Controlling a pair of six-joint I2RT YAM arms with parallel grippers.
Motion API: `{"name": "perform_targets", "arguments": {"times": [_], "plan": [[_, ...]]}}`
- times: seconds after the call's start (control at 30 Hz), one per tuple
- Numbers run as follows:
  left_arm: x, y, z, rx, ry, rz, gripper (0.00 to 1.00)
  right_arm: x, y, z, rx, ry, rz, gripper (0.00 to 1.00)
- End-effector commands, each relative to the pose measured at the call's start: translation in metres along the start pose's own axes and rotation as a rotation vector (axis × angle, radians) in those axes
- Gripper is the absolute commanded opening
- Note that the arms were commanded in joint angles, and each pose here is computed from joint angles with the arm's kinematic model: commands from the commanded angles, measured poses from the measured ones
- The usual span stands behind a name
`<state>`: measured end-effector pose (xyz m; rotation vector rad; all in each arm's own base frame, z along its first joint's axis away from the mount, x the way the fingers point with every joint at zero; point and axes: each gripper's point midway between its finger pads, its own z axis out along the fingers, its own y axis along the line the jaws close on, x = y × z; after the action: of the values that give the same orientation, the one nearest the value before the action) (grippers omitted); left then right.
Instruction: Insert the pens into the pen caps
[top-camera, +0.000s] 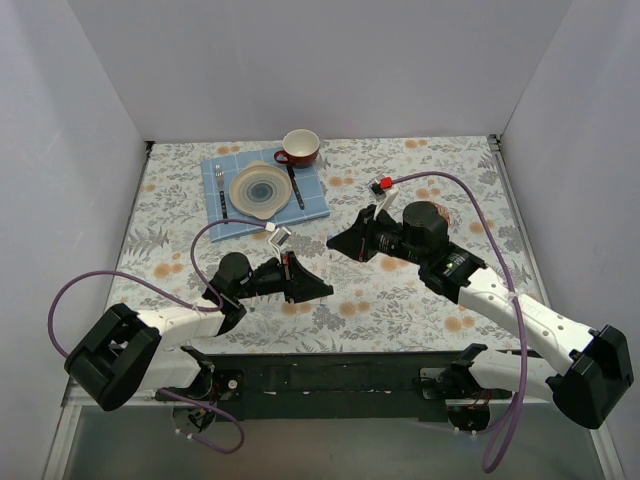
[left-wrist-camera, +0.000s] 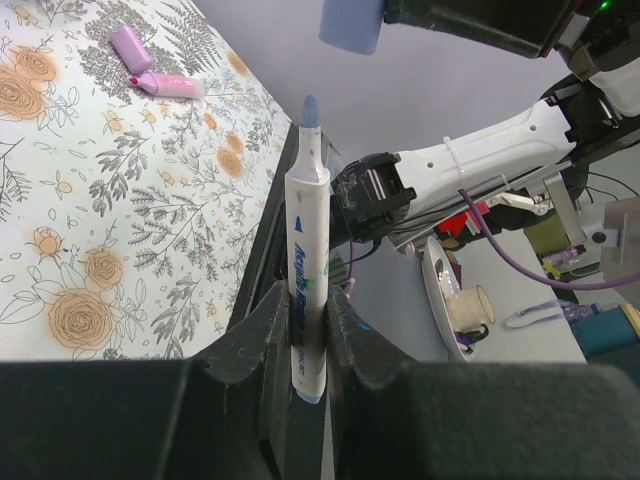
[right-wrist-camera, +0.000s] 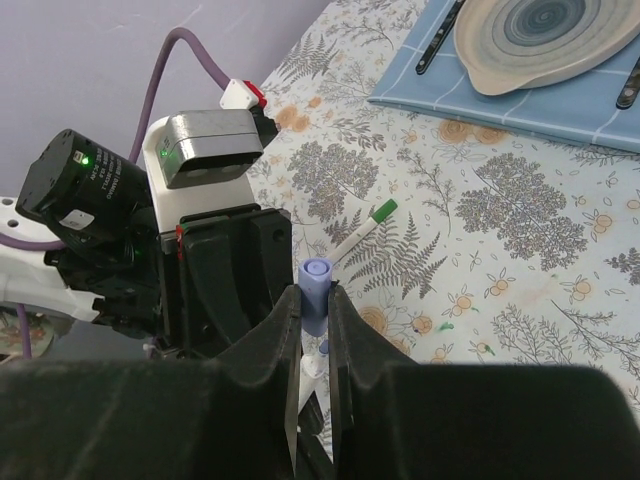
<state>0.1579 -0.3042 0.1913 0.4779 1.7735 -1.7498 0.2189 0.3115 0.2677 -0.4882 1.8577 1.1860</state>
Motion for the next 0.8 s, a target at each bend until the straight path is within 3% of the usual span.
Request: {"name": "perform_targets", "arguments": {"times": [0.0,0.77], "plan": [[-0.01,-0.016,0.002,0.052,-0.017,0.058,0.0,-0.014,0.015,-0.002,-0.068,-0.059,-0.006,0.01],[-0.013,-0.017,0.002,0.06,-0.04,0.067,0.0,-0.001,0.013,-0.006,-0.083,-0.052,-0.005,0.01]]}}
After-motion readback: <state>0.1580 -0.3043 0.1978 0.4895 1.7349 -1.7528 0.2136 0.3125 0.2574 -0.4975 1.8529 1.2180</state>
